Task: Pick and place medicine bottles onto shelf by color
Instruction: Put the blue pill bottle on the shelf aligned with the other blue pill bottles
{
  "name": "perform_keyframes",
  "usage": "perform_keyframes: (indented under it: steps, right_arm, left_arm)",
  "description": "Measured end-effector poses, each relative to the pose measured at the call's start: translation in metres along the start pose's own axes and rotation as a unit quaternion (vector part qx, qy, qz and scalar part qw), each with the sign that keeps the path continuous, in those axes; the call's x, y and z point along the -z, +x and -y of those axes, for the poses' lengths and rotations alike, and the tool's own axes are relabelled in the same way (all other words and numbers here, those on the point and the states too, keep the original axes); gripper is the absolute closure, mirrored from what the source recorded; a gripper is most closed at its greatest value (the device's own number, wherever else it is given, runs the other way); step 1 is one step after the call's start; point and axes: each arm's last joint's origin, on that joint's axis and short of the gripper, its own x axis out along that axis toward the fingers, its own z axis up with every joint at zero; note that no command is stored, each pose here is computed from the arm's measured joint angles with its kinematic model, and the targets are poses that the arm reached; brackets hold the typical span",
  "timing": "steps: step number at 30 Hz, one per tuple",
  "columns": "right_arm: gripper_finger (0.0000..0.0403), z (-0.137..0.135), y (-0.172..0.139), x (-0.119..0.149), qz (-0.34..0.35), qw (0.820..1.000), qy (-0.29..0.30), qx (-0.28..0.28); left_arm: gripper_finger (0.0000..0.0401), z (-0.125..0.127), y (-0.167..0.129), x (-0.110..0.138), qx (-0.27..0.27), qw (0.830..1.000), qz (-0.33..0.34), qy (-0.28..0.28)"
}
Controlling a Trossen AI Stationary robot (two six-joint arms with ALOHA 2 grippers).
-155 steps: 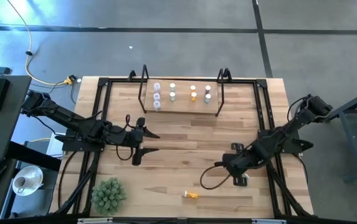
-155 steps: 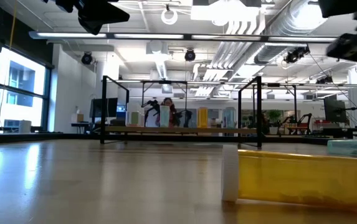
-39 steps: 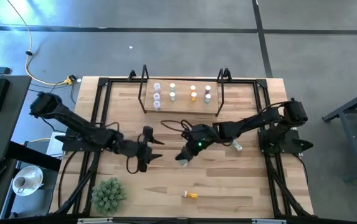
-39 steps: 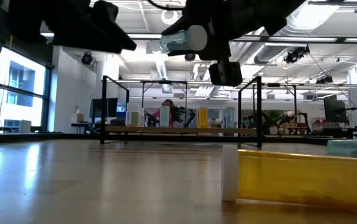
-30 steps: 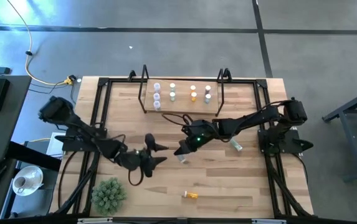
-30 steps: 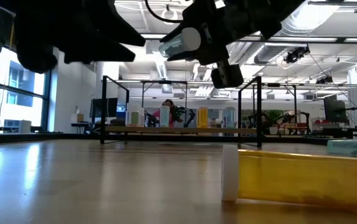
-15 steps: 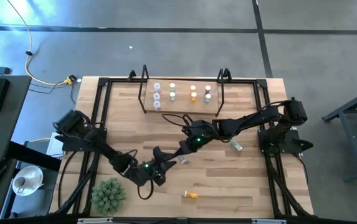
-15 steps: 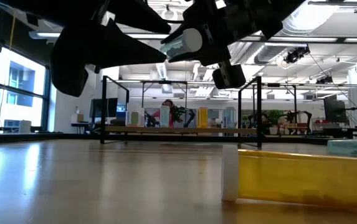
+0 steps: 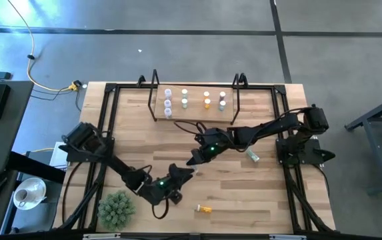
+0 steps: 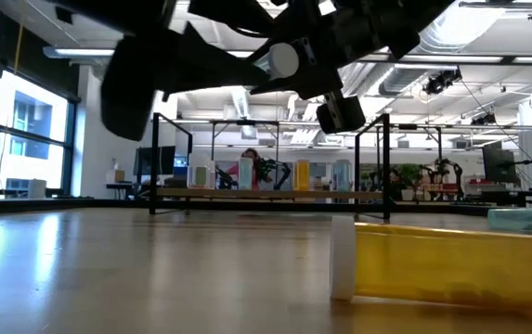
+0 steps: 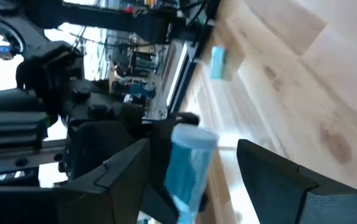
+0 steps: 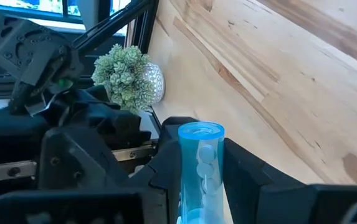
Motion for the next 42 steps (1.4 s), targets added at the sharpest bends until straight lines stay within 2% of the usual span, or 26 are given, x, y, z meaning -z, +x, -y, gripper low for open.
perform_keyframes:
  steps: [13, 31, 38, 42]
  right_arm:
    - [0.0322, 0.000, 0.000, 0.000, -0.004, 1.000, 0.000, -0.003]
    - [0.0322, -0.001, 0.000, 0.001, -0.016, 1.000, -0.024, -0.008]
    - [0.0320, -0.001, 0.000, 0.002, -0.018, 0.998, -0.053, -0.008]
    - [0.0298, -0.001, 0.000, 0.002, -0.017, 0.997, -0.073, -0.008]
  left_arm:
    - [0.0173, -0.005, 0.017, 0.010, 0.002, 1.000, -0.013, 0.002]
    - [0.0295, -0.005, 0.018, 0.011, 0.002, 1.000, -0.014, 0.004]
    - [0.0307, -0.005, 0.017, 0.010, 0.007, 1.000, -0.004, 0.006]
    - [0.0307, -0.004, 0.016, 0.009, 0.007, 1.000, -0.003, 0.005]
